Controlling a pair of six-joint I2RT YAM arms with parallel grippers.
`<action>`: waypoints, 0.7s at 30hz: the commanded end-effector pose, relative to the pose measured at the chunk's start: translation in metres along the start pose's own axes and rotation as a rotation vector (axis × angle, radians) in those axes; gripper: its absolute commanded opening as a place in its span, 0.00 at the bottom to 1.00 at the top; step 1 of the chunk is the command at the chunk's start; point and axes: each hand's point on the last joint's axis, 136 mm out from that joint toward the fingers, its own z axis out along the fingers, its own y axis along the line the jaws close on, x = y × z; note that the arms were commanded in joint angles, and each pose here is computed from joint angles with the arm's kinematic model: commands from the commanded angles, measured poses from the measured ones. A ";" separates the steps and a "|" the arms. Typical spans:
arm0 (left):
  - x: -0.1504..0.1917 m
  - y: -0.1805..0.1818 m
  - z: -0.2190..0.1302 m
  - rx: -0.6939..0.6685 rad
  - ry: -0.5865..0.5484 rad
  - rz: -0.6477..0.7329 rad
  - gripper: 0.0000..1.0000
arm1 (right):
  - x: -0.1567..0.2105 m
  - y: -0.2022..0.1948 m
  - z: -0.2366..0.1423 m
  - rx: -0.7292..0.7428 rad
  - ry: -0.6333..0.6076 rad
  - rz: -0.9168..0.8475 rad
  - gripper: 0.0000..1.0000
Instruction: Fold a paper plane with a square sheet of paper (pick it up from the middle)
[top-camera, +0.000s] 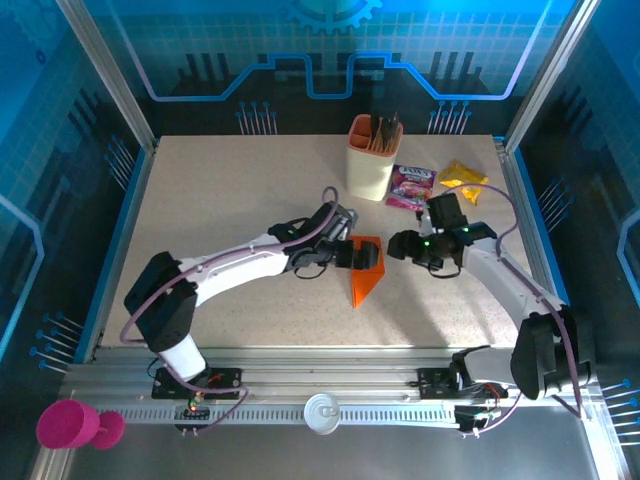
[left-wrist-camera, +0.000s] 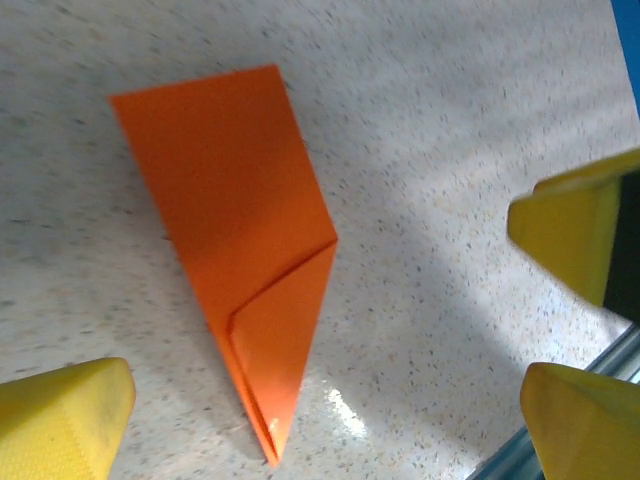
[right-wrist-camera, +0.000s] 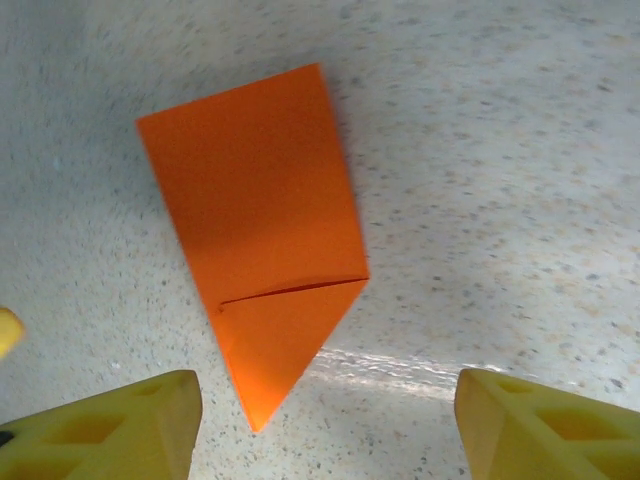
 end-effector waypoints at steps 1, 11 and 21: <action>0.008 -0.018 0.011 0.063 0.042 0.056 1.00 | 0.000 -0.002 -0.003 -0.117 -0.010 0.082 0.70; 0.026 -0.033 0.045 0.152 0.102 0.074 1.00 | 0.015 -0.029 0.020 -0.079 0.020 0.150 0.71; 0.022 -0.025 0.083 0.138 0.129 0.071 1.00 | 0.033 -0.042 0.033 -0.086 0.058 0.191 0.69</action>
